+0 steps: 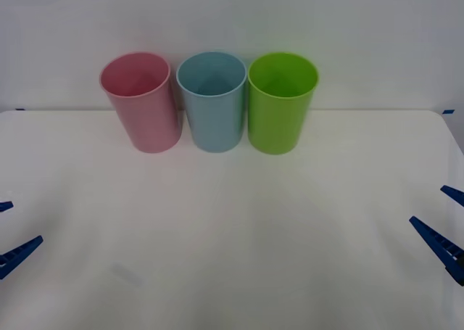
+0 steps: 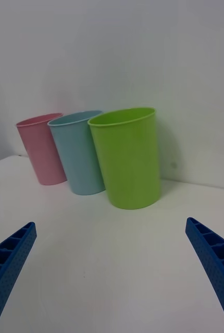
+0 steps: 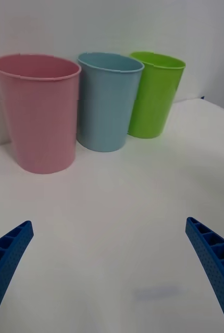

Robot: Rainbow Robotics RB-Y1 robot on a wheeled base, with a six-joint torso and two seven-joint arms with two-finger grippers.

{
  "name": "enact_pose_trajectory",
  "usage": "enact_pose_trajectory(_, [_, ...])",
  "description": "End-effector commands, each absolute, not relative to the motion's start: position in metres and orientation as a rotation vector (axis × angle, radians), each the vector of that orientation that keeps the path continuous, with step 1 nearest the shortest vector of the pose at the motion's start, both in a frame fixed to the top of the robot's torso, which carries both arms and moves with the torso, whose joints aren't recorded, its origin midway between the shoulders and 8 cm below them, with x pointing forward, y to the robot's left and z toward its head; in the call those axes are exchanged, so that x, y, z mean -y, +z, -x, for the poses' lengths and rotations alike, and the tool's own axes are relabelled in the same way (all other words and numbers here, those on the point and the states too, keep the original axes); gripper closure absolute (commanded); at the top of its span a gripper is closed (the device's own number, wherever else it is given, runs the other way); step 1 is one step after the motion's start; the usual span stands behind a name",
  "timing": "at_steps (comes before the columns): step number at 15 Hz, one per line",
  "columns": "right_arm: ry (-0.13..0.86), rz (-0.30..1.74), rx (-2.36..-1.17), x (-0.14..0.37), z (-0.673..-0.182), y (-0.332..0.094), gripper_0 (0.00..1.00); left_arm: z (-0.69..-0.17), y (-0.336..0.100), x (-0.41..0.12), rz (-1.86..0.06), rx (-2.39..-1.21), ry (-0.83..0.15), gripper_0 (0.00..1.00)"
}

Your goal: Grasp the object on the table and drop it into the matching bin: aluminum can to the light blue bin, PET bottle to the pink bin.

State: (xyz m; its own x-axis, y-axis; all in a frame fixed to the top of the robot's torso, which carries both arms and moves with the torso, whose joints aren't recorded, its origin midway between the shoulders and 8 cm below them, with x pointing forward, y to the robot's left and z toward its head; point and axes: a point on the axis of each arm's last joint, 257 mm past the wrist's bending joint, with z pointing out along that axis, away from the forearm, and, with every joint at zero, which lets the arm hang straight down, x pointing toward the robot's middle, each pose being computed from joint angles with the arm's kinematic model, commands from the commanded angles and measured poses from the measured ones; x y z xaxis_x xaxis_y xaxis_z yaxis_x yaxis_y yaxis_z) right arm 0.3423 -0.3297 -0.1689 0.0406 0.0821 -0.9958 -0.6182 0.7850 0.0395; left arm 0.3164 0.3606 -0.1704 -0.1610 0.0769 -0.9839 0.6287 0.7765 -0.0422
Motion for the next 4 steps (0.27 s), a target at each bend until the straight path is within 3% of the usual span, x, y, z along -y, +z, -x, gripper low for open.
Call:
enact_pose_trajectory(1, [0.567,0.465,-1.441,0.3297,-0.3423,-0.1689,0.00,-0.3187,-0.1711,-0.3563,-0.562,-1.679,-0.549,0.00])
enact_pose_trajectory(4, [0.567,0.465,-1.441,0.3297,-0.3423,-0.1689,0.00,-0.3186,-0.1713,-0.3543,-0.561,-1.678,-0.557,0.00])
